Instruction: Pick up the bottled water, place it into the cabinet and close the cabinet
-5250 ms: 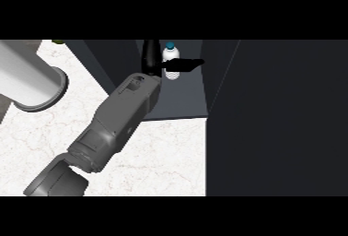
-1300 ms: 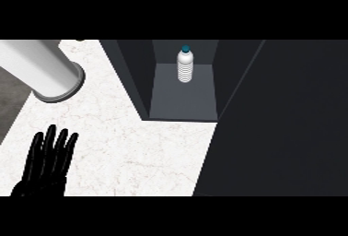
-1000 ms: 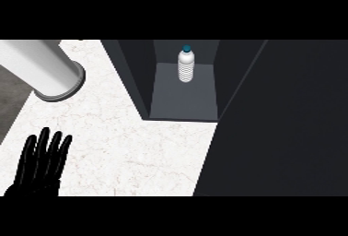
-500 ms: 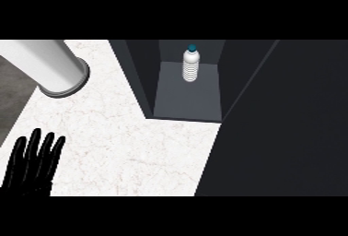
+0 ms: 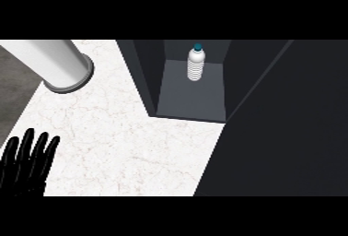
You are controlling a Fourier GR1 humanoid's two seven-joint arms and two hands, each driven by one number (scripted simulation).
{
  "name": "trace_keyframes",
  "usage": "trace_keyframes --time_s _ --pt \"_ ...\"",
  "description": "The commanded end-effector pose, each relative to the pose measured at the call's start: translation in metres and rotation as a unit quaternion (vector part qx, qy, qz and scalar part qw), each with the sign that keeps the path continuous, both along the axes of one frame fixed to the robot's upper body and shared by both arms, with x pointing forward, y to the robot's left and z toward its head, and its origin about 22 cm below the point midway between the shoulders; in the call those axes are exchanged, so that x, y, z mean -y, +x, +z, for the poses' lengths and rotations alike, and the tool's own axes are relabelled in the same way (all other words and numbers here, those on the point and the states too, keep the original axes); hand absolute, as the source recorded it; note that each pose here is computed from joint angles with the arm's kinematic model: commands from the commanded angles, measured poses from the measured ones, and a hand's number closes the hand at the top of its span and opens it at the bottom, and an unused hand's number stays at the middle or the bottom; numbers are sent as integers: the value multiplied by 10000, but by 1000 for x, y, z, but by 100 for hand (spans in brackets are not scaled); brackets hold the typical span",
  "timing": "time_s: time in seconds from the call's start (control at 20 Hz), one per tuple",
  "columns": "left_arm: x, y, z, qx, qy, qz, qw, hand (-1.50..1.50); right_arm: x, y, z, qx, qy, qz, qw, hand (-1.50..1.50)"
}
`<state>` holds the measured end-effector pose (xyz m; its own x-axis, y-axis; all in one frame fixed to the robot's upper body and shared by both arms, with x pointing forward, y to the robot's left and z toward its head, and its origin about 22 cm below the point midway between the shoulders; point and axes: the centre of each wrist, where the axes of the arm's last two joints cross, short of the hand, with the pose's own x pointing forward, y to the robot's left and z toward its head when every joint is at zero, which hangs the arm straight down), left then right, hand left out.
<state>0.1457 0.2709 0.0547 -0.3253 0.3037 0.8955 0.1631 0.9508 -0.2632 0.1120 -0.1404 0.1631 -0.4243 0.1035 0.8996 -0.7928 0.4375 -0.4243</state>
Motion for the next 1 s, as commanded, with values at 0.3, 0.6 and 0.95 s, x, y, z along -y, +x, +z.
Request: trace_keyframes --time_s 0.3,0.6,0.95 --pt "-4 1 5 61 6 -252 9997 -150 -38 17 -16 -1139 849 -15 9899 150" --pt "-4 5 8 214 23 -450 9988 -150 -45 21 -40 -2343 789 919 9646 150" --pt "-14 4 3 125 33 -210 9997 -150 -15 39 -38 -2452 1690 -377 9539 150"
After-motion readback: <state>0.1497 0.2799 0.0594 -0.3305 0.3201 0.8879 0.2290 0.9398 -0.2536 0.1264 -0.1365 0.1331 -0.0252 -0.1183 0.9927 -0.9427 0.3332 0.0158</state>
